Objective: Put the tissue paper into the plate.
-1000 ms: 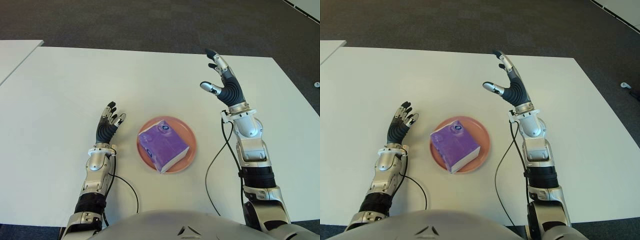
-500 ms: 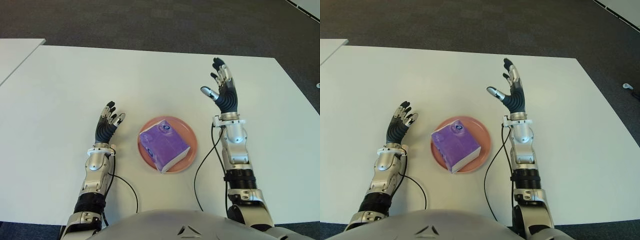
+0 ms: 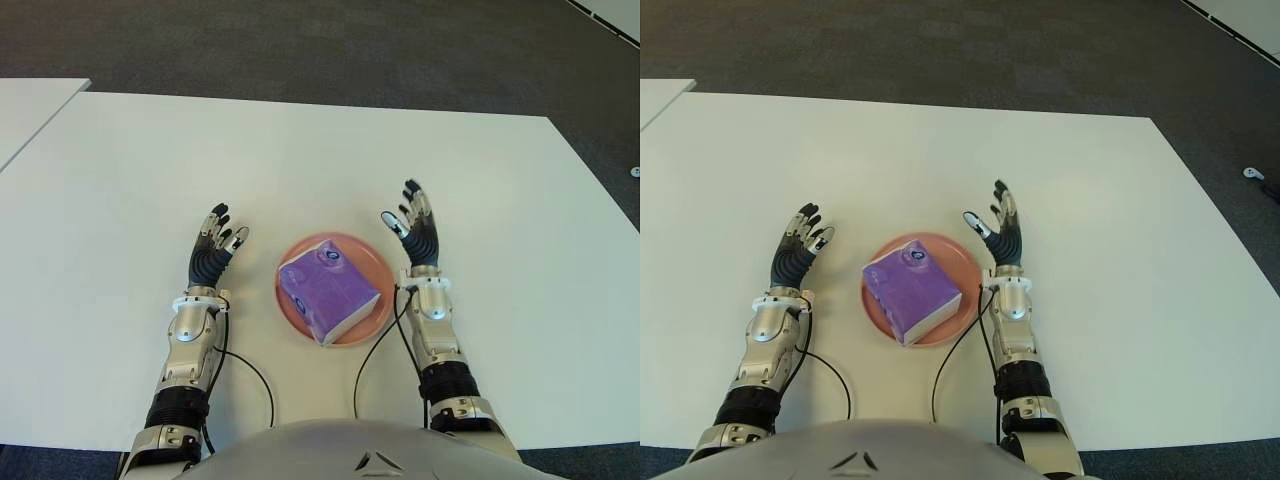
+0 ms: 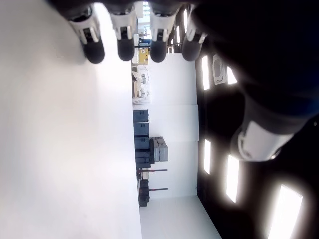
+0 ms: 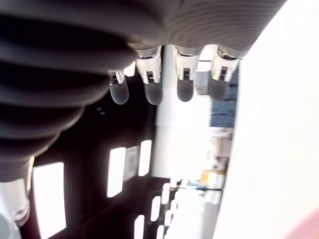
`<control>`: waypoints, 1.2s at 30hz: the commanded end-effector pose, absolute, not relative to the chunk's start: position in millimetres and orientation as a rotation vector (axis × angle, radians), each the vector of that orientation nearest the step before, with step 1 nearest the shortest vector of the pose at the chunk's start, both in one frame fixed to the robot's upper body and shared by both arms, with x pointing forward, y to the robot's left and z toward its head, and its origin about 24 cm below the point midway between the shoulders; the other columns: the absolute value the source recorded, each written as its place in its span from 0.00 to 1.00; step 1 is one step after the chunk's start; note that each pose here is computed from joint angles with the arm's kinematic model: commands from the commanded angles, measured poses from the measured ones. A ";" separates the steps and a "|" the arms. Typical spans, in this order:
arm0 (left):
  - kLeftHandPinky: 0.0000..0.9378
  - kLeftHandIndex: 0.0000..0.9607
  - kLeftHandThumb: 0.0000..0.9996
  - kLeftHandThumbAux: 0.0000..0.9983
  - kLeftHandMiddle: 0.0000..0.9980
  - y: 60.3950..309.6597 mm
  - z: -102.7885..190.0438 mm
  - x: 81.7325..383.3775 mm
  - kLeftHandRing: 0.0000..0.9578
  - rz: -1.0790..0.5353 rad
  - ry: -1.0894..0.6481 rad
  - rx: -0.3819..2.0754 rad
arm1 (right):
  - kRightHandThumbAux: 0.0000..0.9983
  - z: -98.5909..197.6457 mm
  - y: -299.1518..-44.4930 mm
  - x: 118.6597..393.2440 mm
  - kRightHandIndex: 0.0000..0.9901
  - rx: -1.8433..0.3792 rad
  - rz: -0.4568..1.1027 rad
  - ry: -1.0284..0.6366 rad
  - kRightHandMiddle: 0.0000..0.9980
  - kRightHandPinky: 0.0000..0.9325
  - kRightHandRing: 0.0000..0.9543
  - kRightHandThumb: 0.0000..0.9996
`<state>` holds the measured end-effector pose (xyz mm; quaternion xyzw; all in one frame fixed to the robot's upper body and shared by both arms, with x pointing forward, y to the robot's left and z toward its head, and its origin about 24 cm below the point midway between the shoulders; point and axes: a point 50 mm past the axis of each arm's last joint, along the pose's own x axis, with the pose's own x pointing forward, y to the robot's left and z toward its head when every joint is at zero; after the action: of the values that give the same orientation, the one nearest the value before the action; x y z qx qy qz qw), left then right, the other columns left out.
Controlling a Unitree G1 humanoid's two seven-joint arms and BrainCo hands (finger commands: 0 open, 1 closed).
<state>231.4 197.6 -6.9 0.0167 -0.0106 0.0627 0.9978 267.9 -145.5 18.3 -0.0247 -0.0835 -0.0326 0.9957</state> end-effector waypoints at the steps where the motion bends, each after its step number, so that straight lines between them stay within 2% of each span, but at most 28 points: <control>1: 0.00 0.01 0.00 0.57 0.01 198.9 -14.1 226.2 0.00 0.132 0.028 0.034 | 0.54 5.6 -145.3 264.6 0.00 -0.036 -0.093 -0.130 0.00 0.00 0.00 0.00; 10: 0.00 0.02 0.00 0.58 0.01 197.4 -13.1 226.5 0.00 0.131 0.024 0.033 | 0.49 0.1 -145.6 269.0 0.00 -0.047 -0.104 -0.117 0.00 0.00 0.00 0.00; 21: 0.00 0.02 0.00 0.57 0.01 196.8 -11.5 225.7 0.00 0.136 0.025 0.034 | 0.50 -3.1 -147.7 266.6 0.00 -0.056 -0.081 -0.079 0.00 0.00 0.00 0.00; 31: 0.00 0.02 0.00 0.57 0.01 197.2 -11.5 224.5 0.00 0.136 0.031 0.038 | 0.50 -10.9 -158.6 259.6 0.00 -0.061 -0.113 -0.028 0.00 0.00 0.00 0.00; 36: 0.00 0.02 0.00 0.58 0.01 198.2 -12.4 224.1 0.00 0.134 0.035 0.042 | 0.51 -12.7 -172.0 255.9 0.00 -0.063 -0.129 -0.017 0.00 0.00 0.00 0.00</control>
<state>227.9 198.2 -5.7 0.0179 -0.0031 0.0640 0.9978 267.8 -154.9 2.4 -0.0283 -0.0492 -0.0465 0.9973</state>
